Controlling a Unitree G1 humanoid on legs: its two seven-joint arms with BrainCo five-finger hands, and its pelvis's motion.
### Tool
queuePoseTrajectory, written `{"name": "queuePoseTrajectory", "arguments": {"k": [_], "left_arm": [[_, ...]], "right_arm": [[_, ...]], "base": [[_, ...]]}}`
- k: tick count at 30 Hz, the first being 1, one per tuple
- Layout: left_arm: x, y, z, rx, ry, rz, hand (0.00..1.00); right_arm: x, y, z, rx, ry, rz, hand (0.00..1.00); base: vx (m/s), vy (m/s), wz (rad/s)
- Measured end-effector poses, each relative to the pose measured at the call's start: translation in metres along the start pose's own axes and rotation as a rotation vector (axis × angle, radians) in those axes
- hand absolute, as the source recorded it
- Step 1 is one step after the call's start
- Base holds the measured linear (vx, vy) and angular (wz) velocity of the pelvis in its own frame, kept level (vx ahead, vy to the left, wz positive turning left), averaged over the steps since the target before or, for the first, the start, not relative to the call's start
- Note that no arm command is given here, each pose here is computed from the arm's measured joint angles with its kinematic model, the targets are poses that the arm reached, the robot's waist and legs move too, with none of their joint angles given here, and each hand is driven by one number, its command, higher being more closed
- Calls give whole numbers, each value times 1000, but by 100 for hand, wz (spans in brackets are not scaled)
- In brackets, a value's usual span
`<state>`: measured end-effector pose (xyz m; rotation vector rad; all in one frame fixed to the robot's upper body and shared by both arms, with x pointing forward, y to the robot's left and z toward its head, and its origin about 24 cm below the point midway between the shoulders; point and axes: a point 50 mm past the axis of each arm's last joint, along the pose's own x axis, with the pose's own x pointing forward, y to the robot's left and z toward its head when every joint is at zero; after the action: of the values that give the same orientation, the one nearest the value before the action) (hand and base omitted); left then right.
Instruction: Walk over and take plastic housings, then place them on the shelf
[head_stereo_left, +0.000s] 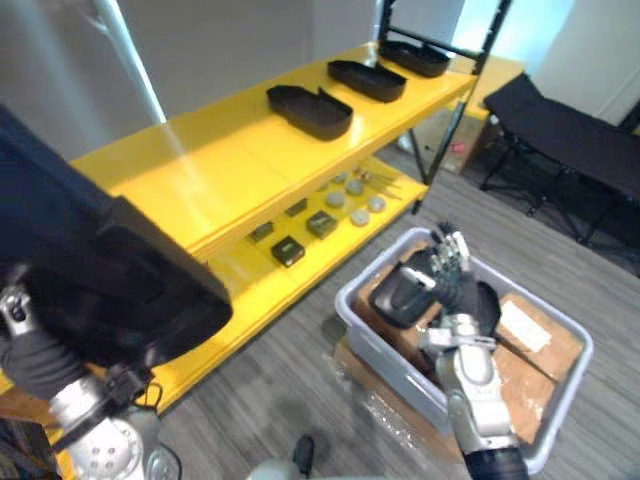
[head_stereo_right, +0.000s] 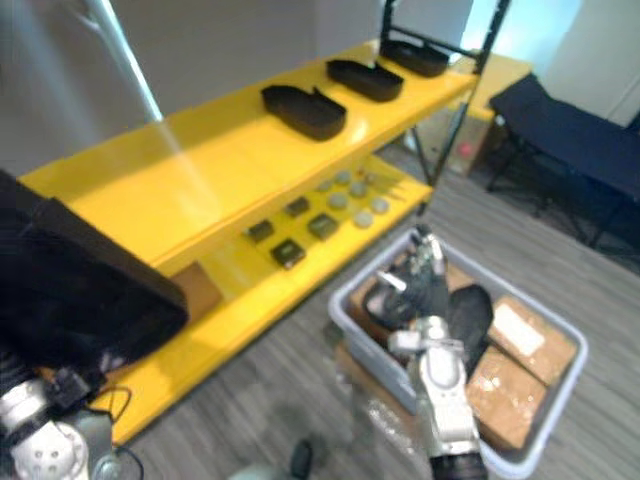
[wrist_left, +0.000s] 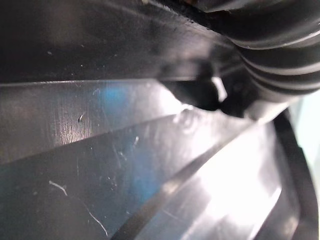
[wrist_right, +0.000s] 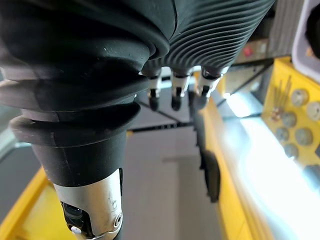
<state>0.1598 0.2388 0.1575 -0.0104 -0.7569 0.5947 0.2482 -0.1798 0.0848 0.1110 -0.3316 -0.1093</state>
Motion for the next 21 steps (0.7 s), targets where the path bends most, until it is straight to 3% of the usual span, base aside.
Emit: {"name": "queuePoseTrajectory", "arguments": {"k": [11,21], "left_arm": [[-7,-13,-26,-17,105,-90,100],[-29,2,-26,15,189,-18,100]], "right_arm": [[5,-8,13,-36,-64,30,0],[-13,-13,4,-22,-15,29,0]], "base": [[9,-87,21],[-124,-36,-14]]}}
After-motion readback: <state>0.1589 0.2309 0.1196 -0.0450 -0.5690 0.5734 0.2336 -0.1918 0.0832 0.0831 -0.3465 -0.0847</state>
